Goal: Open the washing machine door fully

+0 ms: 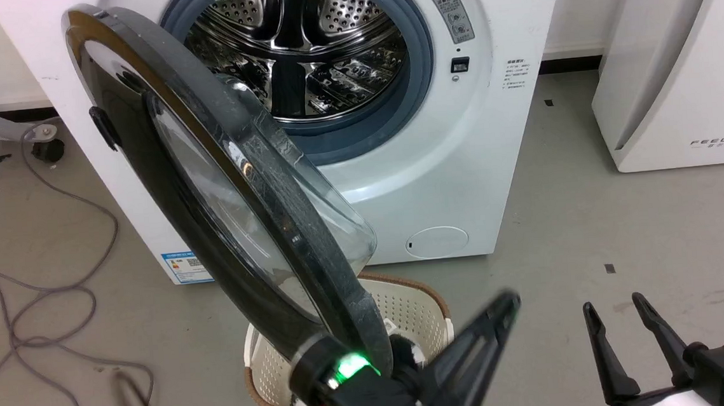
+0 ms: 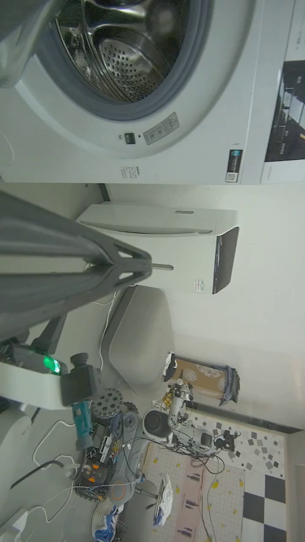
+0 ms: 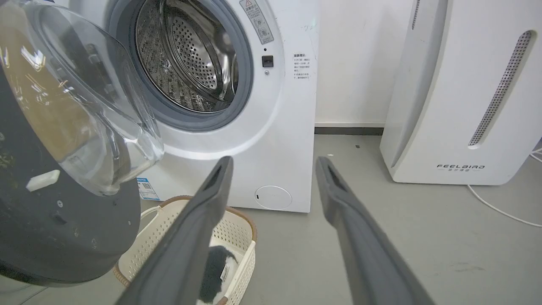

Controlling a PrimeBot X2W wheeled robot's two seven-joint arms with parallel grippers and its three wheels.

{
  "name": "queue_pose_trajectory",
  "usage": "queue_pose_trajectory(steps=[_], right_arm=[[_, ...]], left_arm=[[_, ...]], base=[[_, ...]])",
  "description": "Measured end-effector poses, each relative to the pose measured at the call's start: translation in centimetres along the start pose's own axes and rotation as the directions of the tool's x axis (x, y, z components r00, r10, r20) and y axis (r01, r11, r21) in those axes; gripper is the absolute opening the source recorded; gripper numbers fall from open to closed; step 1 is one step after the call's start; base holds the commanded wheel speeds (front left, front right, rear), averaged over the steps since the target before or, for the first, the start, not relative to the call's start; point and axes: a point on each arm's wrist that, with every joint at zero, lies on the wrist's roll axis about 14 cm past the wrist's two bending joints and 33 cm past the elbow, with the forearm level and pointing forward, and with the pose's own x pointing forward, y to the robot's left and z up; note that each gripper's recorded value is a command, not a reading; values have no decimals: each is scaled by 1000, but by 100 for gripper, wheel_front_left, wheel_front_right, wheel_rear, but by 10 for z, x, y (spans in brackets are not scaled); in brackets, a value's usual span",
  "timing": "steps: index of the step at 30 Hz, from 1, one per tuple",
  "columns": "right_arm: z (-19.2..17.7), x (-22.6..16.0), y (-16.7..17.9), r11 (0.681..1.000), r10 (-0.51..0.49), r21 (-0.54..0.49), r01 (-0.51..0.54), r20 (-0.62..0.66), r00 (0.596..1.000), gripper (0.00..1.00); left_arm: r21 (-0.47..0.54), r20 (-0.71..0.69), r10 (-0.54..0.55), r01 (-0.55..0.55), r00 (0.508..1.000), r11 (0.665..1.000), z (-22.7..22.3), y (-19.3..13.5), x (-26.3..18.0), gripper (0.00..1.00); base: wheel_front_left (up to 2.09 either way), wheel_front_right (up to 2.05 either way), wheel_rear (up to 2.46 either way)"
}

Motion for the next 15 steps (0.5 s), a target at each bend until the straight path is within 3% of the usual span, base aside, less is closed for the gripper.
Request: queue_pose_trajectory(steps=[7,11,15], right_arm=[[-2,0,1,1000,3,7,-3,-7,1000,100],[-3,1,4,1000,12,9,-12,-8,1000,100],[-4,1,6,1000,19,2,-19,-16,1000,100]], left_arm=[[-65,-351,39,-66,936,996,-82,7,-25,0],[-38,-404,75,-99,912,994,-103,22,-31,0],[-13,-380,101,-115,919,993,-105,39,-19,0]], base=[[0,0,0],[0,0,0],[0,0,0]])
